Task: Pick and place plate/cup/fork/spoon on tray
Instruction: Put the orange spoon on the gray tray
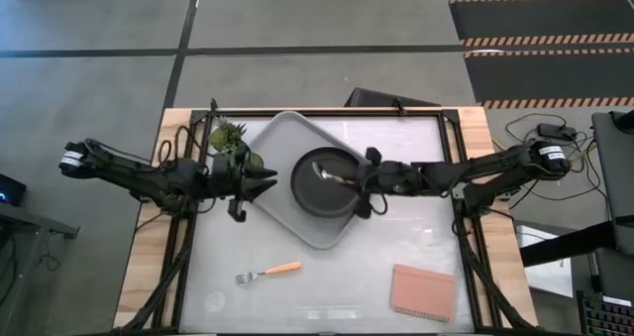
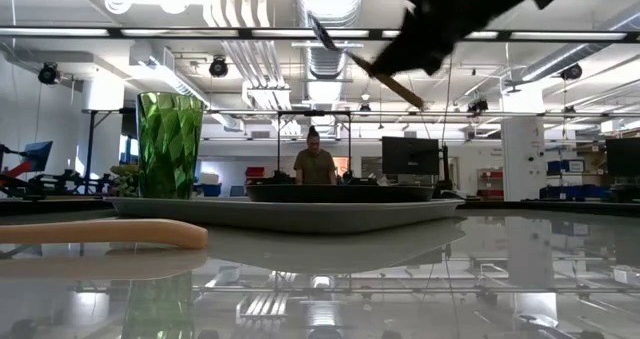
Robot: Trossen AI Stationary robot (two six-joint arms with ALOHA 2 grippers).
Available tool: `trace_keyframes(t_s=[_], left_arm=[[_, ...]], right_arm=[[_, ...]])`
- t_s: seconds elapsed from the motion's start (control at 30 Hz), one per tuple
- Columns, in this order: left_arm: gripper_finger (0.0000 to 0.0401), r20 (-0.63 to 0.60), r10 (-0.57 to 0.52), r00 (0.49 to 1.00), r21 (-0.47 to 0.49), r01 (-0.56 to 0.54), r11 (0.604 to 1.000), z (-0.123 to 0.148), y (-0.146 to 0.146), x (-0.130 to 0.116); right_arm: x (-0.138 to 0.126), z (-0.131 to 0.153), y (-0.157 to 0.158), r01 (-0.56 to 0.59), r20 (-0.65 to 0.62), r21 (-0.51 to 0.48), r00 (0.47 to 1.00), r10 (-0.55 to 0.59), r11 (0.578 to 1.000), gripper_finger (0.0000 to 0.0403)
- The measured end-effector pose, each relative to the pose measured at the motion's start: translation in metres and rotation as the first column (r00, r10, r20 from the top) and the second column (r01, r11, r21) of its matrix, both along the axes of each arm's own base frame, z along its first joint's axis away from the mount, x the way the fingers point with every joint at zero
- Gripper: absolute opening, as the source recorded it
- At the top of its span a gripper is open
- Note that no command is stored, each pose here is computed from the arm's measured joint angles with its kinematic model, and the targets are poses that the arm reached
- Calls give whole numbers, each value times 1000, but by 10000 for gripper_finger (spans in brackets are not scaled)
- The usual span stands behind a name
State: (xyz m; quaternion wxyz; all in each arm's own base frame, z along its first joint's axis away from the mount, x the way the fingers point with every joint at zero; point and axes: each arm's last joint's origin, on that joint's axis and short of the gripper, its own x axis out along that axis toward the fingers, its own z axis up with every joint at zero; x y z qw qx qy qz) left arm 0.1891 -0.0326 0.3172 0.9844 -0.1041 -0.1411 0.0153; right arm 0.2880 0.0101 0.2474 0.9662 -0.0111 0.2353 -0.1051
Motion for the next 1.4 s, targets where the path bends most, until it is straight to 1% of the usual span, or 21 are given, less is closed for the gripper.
trace_keyframes(t_s=[0.1,0.17,0.27,0.4,0.5,0.57,0.7,0.83,0.97,1.07,1.17,1.23,1.3,1.4], left_arm=[[84,-56,90,994,3,-90,996,-7,1,5],[84,-84,116,990,25,-115,993,-11,1,11],[84,-121,121,985,50,-116,992,-15,-2,24],[84,-179,123,976,71,-112,991,-25,-6,41],[84,-215,127,968,83,-112,990,-31,-8,51],[84,-237,149,960,93,-130,987,-36,-8,57],[84,-275,236,932,128,-208,970,-45,-8,65],[88,-307,249,919,153,-210,966,-52,-10,74],[119,-308,251,918,164,-209,964,-51,-11,81],[160,-314,261,913,203,-205,958,-51,-12,86],[205,-303,268,915,197,-215,957,-47,-13,90],[228,-300,291,908,203,-237,950,-46,-13,92],[242,-302,307,902,218,-248,944,-46,-13,94],[248,-309,307,900,223,-246,943,-48,-13,96]], right_arm=[[11,7,-4,3,131,-23,991,0,1000,37],[18,10,-4,-1,211,-43,978,10,999,37],[27,12,-3,-3,312,-74,950,26,997,37],[34,14,-3,2,407,-116,912,45,993,37],[35,20,-3,12,476,-114,879,44,993,37],[35,24,-3,17,512,-111,858,43,994,37],[35,30,-2,11,561,-107,826,51,994,36],[34,29,1,-9,560,-96,826,61,995,36],[36,26,7,-43,568,-77,819,79,996,36],[39,21,10,-53,573,-76,815,87,996,36],[42,16,10,-52,573,-77,815,87,996,36],[45,14,10,-51,582,-76,808,85,996,36],[48,9,10,-50,588,-77,805,85,996,36],[51,5,11,-49,590,-80,803,87,996,36]])
